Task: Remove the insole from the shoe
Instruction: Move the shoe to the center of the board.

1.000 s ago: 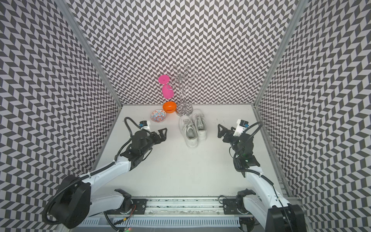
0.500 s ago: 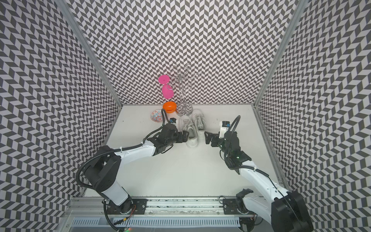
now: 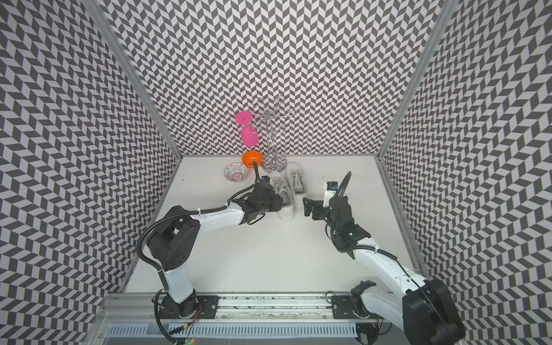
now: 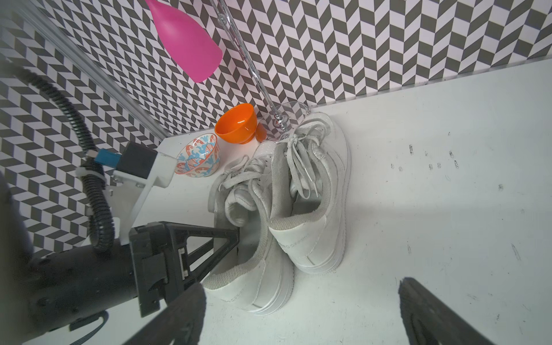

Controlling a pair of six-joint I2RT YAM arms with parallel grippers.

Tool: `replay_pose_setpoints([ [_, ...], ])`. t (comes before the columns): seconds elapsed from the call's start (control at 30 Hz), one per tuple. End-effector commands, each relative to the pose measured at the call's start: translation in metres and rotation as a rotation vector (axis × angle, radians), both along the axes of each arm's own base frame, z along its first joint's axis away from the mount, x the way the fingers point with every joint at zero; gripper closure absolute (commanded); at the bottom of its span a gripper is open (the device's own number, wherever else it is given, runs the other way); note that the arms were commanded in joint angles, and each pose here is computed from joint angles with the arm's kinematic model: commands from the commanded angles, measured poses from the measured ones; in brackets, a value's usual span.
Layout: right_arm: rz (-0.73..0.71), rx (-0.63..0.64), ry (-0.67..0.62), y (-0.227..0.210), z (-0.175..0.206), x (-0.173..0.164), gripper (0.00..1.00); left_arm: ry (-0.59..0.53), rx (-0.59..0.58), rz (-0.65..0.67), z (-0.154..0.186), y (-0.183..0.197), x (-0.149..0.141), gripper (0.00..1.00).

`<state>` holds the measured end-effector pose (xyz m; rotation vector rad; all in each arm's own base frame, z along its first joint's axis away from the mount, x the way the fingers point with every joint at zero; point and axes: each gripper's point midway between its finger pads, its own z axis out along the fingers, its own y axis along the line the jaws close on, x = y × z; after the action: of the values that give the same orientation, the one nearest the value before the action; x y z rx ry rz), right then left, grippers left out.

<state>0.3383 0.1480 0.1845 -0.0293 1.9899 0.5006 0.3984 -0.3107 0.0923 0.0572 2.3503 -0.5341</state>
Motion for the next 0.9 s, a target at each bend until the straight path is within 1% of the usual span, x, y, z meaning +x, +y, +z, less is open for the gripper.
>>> replay_pose_setpoints([
  [0.0,-0.006,-0.009,-0.046,0.001,0.009,0.003,0.00,0.015,0.069,0.027,-0.011,0.010,-0.001,0.58],
  [0.07,-0.002,-0.009,-0.048,0.002,0.010,0.002,0.00,0.023,0.066,0.016,-0.014,0.011,-0.001,0.66],
  [0.2,0.024,-0.022,-0.043,0.010,0.010,-0.001,0.01,0.016,0.095,0.023,-0.016,0.023,-0.002,0.76],
  [0.3,0.035,-0.028,-0.038,0.014,0.009,-0.005,0.01,-0.003,0.141,0.022,-0.013,0.033,-0.002,0.93],
  [0.37,0.045,-0.030,-0.036,0.016,0.009,-0.007,0.01,-0.021,0.167,0.018,-0.008,0.041,-0.007,0.99],
  [0.47,0.063,-0.035,-0.033,0.018,0.009,-0.013,0.02,-0.047,0.185,0.005,0.003,0.054,-0.023,1.00],
  [0.63,0.158,-0.044,-0.042,0.037,0.009,-0.027,0.04,-0.072,0.206,-0.028,0.012,0.077,-0.063,1.00],
  [0.73,0.248,-0.055,-0.051,0.057,0.008,-0.039,0.06,-0.075,0.223,-0.038,0.011,0.086,-0.091,1.00],
  [0.8,0.329,-0.059,-0.057,0.074,0.008,-0.050,0.09,-0.069,0.204,-0.085,0.008,0.083,-0.112,1.00],
  [0.87,0.396,-0.070,-0.066,0.089,0.007,-0.062,0.11,-0.063,0.207,-0.123,0.002,0.081,-0.130,1.00],
])
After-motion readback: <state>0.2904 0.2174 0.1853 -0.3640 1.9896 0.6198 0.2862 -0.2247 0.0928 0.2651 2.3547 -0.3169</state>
